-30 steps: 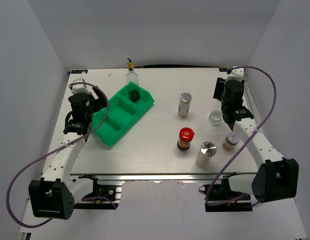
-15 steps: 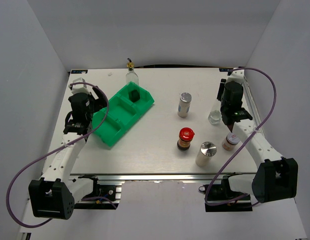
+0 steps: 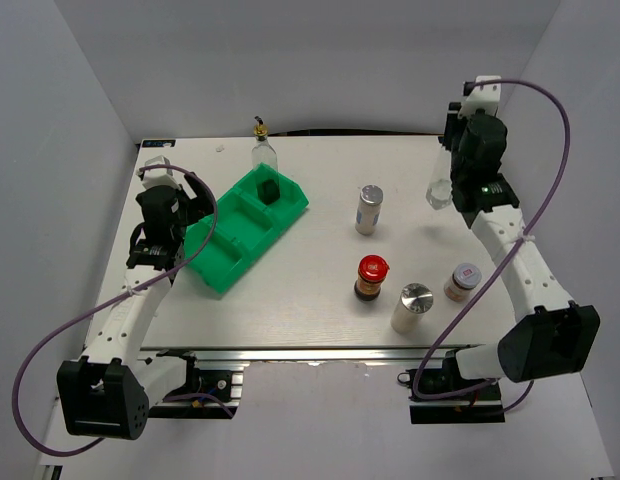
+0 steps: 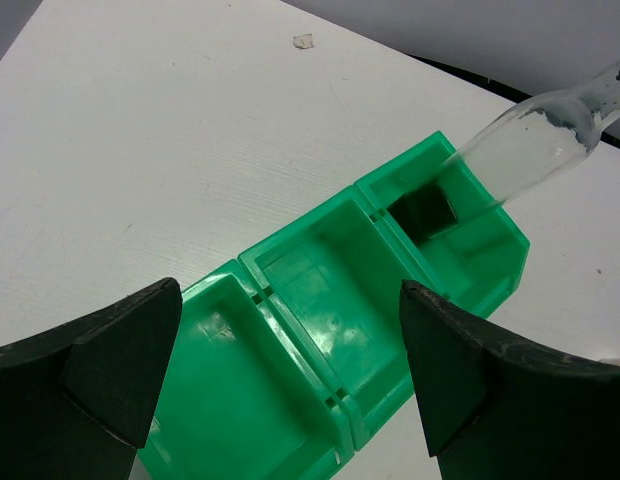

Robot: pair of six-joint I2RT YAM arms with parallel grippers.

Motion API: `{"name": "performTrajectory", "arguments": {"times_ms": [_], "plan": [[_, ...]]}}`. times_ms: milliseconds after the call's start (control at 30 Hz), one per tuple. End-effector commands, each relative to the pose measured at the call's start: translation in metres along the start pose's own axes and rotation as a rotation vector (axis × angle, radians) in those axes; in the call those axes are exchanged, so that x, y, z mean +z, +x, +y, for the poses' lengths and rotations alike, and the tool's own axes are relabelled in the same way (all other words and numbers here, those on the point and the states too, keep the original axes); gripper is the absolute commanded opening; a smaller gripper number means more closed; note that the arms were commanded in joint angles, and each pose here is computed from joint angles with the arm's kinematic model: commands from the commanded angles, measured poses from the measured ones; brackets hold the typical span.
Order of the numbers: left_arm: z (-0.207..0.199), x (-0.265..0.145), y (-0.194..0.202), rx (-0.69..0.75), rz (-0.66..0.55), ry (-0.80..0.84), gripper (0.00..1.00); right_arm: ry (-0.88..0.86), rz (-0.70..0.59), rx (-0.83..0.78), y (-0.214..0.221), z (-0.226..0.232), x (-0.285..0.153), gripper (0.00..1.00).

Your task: Organize the condiment bottles

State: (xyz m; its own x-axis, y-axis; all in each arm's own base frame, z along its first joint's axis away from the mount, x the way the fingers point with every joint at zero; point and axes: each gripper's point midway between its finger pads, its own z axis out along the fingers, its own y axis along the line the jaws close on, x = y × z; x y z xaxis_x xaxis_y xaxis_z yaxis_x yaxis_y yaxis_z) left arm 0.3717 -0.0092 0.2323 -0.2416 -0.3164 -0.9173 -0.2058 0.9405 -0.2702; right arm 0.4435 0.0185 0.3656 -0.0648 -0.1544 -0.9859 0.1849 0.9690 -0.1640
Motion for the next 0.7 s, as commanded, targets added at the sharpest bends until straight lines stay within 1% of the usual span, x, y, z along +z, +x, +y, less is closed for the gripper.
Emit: {"name": "performTrajectory", "arguments": {"times_ms": [0,67,100,167,333,433,467,500,567,600,667], "plan": [[0.002,-0.005,-0.007,-0.008,-0.029,-0.005,0.98,-0.003,-0.251,0.060,-0.099,-0.004,-0.001,0.00],[0.002,-0.005,-0.007,-0.006,-0.028,-0.007,0.98,-0.041,-0.252,0.067,-0.104,0.010,0.011,0.00],[0.002,-0.005,-0.007,-0.007,-0.027,-0.009,0.98,-0.065,-0.277,0.076,-0.121,0.016,0.009,0.00],[0.003,-0.005,-0.008,-0.006,-0.028,-0.012,0.98,-0.115,-0.275,0.071,-0.123,0.036,0.020,0.00],[0.003,-0.005,-0.007,-0.005,-0.026,-0.014,0.98,-0.228,-0.323,0.055,-0.152,0.093,0.030,0.00],[0.003,-0.005,-0.007,-0.006,-0.027,-0.014,0.98,-0.288,-0.335,0.039,-0.159,0.130,0.029,0.00],[0.004,-0.004,-0.007,-0.005,-0.025,-0.016,0.98,-0.300,-0.335,0.029,-0.159,0.140,0.029,0.00],[0.004,-0.004,-0.007,-0.005,-0.027,-0.017,0.98,-0.332,-0.328,0.003,-0.153,0.162,0.027,0.00],[0.004,-0.004,-0.006,-0.003,-0.023,-0.020,0.98,-0.362,-0.333,-0.002,-0.153,0.186,0.019,0.00],[0.004,-0.003,-0.006,-0.005,-0.026,-0.019,0.98,-0.375,-0.321,-0.017,-0.144,0.199,0.022,0.00],[0.005,-0.002,-0.006,-0.003,-0.025,-0.025,0.98,-0.413,-0.318,-0.022,-0.141,0.221,0.014,0.00]]}}
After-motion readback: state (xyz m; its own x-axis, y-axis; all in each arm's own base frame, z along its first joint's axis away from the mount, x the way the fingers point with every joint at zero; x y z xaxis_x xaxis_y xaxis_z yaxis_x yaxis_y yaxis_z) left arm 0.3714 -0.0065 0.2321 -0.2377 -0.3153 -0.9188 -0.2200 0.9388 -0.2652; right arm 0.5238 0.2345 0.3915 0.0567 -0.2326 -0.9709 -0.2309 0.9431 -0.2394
